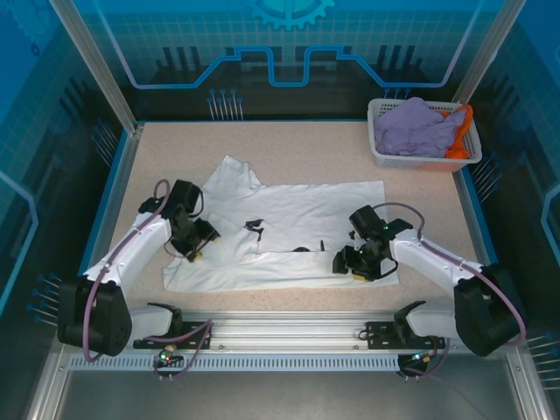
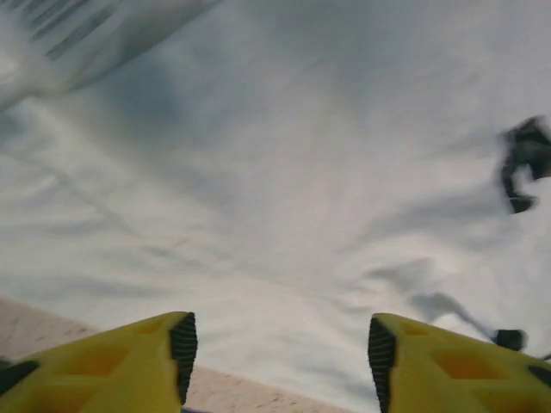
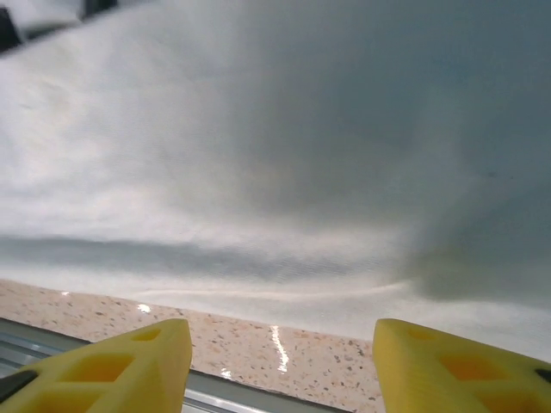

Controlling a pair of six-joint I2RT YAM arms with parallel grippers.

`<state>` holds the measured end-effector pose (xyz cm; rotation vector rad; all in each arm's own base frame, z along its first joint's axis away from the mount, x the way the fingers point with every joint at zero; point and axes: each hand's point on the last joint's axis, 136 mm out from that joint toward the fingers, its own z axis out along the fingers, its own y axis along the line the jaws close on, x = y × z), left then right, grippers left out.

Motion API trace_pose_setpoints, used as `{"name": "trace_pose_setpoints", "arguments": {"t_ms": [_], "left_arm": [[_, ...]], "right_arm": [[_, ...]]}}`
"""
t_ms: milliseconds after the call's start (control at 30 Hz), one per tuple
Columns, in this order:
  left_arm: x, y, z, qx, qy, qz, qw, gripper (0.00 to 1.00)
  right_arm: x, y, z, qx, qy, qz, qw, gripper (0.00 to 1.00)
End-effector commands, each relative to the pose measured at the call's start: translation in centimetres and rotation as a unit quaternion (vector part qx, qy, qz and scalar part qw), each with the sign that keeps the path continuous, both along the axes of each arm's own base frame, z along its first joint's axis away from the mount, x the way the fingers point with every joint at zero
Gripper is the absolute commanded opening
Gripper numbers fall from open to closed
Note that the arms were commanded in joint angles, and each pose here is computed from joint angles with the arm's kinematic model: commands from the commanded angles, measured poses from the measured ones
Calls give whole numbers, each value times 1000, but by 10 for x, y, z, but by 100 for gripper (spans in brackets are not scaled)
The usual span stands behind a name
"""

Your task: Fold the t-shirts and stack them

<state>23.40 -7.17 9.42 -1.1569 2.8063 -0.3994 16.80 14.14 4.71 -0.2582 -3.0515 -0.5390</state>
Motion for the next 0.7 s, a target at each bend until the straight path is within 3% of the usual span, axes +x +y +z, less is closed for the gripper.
{"name": "trace_pose_setpoints", "arguments": {"t_ms": [0, 133, 233, 367, 667], "left_arm": [[4, -22, -15, -22, 6, -38, 999, 42], [-10, -35, -52, -19, 38, -54, 998, 34], [-32, -26, -78, 4, 77, -57, 995, 32], [-72, -8, -100, 33, 128, -42, 990, 34], [-105, 5, -97, 49, 176, -54, 982, 39]], "right_arm": [[12, -5, 2, -9, -1, -38, 999, 48], [16, 7, -16, 14, 28, -51, 998, 35], [15, 10, -29, 17, 38, -60, 997, 31], [-6, 3, -42, -16, 74, -61, 995, 30], [-54, -6, -45, -41, 113, -53, 991, 32]]}}
